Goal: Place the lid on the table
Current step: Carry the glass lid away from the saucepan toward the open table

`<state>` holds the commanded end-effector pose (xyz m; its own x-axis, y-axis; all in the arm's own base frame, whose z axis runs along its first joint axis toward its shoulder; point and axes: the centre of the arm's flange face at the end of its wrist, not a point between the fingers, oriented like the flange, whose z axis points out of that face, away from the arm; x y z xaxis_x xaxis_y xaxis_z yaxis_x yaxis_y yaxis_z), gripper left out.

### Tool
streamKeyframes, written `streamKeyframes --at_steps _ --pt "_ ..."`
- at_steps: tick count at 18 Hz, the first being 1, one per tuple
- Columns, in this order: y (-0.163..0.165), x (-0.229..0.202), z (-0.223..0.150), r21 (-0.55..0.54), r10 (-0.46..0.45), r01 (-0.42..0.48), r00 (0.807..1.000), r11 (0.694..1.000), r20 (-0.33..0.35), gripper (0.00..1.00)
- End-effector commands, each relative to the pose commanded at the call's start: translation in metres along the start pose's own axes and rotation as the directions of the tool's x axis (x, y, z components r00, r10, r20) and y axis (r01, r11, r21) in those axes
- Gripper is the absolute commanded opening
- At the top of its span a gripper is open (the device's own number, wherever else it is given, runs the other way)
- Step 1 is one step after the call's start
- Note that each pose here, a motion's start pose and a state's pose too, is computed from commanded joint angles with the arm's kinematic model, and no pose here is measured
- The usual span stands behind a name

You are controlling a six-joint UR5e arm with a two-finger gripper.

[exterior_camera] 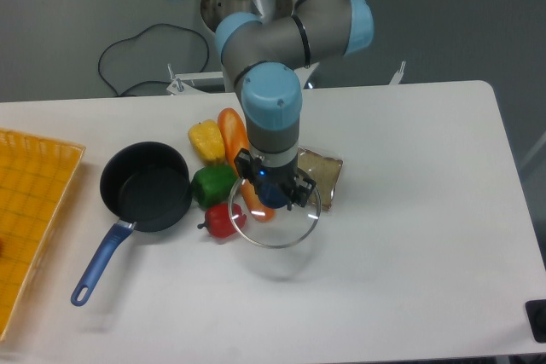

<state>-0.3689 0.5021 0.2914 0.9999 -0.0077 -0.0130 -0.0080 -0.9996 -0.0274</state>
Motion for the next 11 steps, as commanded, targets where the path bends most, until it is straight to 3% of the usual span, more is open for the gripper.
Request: streamKeyframes --at_steps 11 --pt "-0.016 -0.047 0.028 -0.004 -0.008 0.008 1.000 1.000 -0.004 0.61"
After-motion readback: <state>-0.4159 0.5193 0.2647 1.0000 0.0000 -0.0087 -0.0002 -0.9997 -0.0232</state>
